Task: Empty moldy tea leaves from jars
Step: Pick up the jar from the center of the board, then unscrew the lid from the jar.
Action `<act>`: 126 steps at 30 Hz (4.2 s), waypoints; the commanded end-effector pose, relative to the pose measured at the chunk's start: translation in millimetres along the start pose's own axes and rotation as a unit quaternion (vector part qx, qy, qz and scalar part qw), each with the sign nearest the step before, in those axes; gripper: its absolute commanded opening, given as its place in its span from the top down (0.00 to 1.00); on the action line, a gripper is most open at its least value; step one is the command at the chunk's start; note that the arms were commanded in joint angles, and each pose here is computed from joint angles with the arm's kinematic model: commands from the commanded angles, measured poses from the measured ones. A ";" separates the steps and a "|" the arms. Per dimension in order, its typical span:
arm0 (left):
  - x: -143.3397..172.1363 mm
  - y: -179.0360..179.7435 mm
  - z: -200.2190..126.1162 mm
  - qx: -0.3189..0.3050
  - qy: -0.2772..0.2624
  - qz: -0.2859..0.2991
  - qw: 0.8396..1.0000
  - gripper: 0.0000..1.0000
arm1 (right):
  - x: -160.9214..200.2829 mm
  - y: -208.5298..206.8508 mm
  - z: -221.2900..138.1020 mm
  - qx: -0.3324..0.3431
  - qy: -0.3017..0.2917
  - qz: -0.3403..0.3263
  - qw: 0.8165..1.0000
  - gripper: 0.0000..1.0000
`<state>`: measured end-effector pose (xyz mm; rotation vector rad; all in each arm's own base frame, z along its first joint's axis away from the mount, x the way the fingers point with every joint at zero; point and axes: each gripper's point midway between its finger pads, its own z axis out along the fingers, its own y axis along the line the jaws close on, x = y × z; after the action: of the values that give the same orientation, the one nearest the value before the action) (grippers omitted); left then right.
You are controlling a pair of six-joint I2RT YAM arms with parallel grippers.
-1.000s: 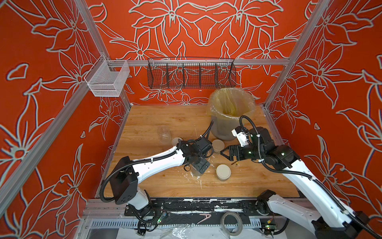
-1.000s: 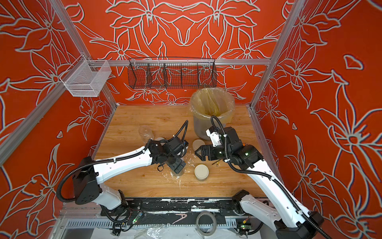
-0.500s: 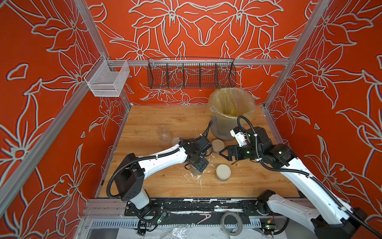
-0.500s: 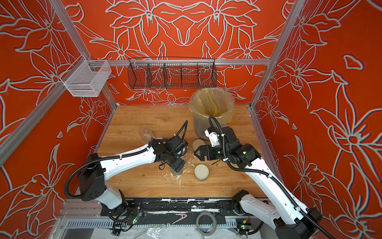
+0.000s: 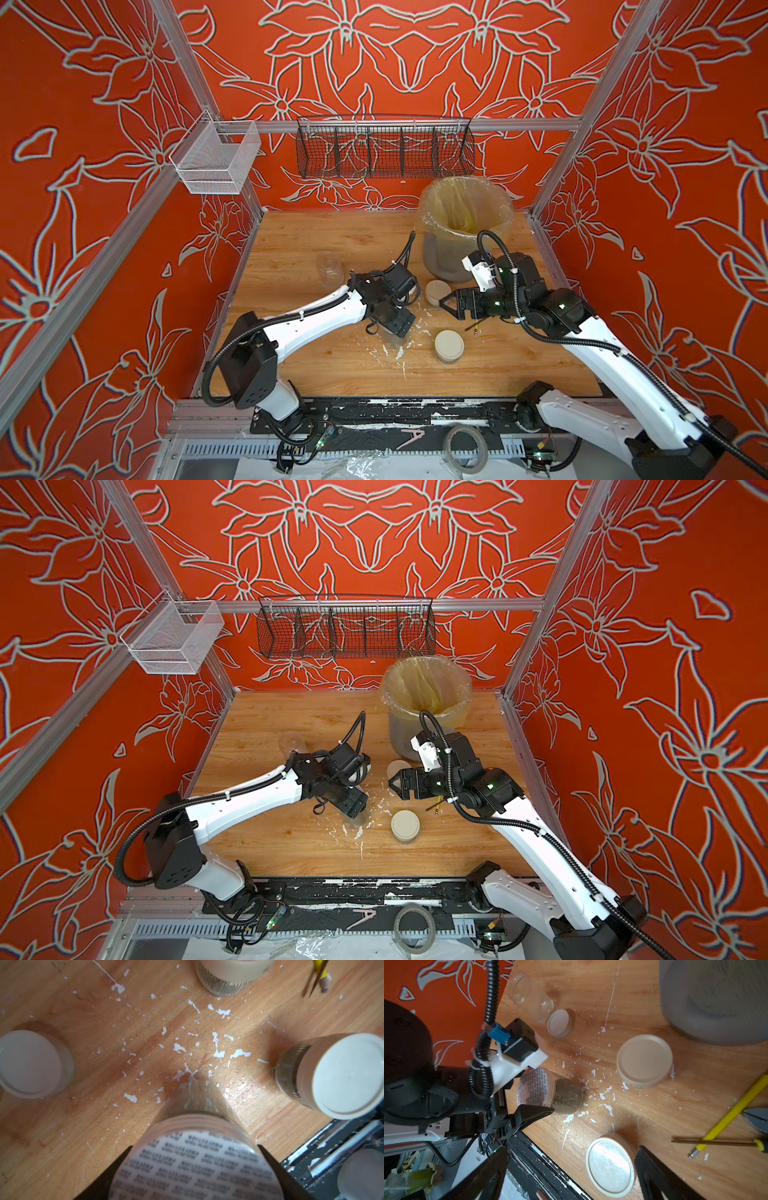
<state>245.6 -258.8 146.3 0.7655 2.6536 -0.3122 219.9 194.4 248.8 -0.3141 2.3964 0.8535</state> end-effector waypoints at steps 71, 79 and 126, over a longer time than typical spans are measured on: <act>-78.3 12.4 -259.8 0.109 -0.410 0.053 0.904 0.03 | -28.7 81.8 42.5 -0.113 -0.298 -0.462 0.828 0.54; -44.5 -19.3 -268.9 0.110 -0.412 0.279 0.860 0.03 | -20.5 93.2 28.8 -0.147 -0.286 -0.466 0.824 0.54; -58.2 -58.6 -226.7 0.303 -0.302 0.297 0.854 0.23 | -22.0 104.7 14.1 -0.168 -0.282 -0.463 0.824 0.60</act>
<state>203.2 -264.9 376.8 1.3442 1.6136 -0.9750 200.7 284.7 285.2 -1.1030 1.3140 0.7443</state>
